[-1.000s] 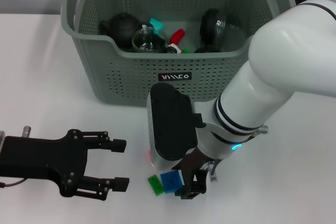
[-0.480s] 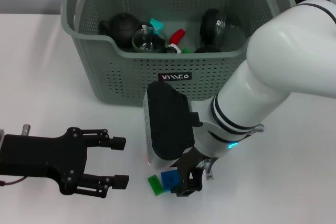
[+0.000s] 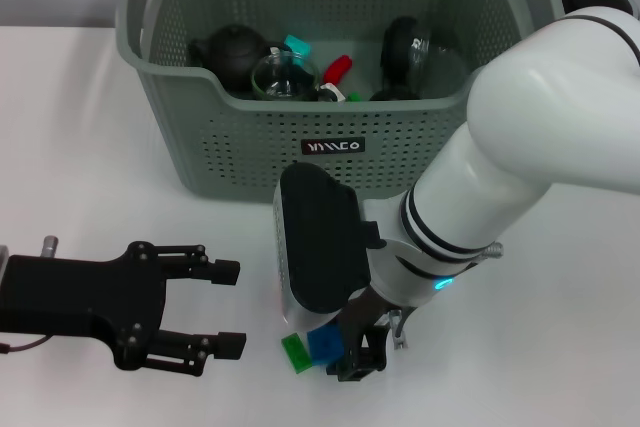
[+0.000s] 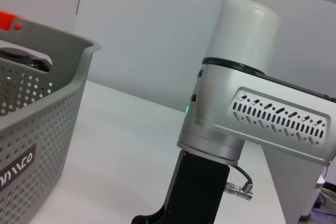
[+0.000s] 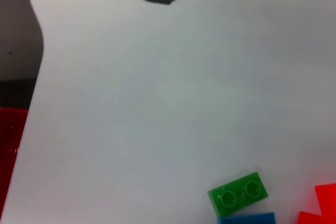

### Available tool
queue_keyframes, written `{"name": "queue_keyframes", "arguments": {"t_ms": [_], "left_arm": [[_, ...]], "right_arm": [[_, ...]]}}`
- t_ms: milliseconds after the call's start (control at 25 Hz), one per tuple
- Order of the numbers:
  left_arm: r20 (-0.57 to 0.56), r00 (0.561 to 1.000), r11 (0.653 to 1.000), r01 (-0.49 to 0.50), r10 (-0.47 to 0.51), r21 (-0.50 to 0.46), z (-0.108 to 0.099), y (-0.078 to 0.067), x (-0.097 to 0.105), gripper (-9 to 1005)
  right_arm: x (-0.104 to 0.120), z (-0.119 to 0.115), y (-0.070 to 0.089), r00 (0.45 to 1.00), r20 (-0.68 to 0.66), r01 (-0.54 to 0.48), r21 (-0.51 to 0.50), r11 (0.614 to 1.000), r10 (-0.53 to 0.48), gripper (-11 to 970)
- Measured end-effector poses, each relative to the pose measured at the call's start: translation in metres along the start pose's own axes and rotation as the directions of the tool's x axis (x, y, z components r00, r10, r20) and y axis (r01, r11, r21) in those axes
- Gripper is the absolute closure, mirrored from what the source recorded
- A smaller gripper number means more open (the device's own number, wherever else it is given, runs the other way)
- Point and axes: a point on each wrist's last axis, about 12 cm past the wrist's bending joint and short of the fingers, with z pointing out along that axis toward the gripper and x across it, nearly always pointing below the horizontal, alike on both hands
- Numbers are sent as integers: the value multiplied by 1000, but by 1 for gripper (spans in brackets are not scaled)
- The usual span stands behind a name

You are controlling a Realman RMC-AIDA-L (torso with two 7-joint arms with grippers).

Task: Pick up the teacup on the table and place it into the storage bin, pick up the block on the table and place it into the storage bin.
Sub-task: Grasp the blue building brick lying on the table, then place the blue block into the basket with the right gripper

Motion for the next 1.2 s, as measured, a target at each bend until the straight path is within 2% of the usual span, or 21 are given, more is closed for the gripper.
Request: {"name": "queue_keyframes", "arguments": {"t_ms": [400,640,1040,1200], "left_arm": [[0,1000,1000,2,-2,0,0,0,1,186],[1,1000,1000,5,-5,-1,0,-1,1,186],[3,1000,1000,7,-7,4,0,-2,2,186],[2,1000,1000,6,-6,3,-1,-1,2,186]], "right_arm": [[0,2,1,1000,-1,-2,2,1000,2,403],[1,1,0,1000,0,-22,6,1000,22,525],[5,-2,-2,999,-5,-46,0,999,46,527],[8,-12,-6,998,3,-70,-10,997,70,527]]}}
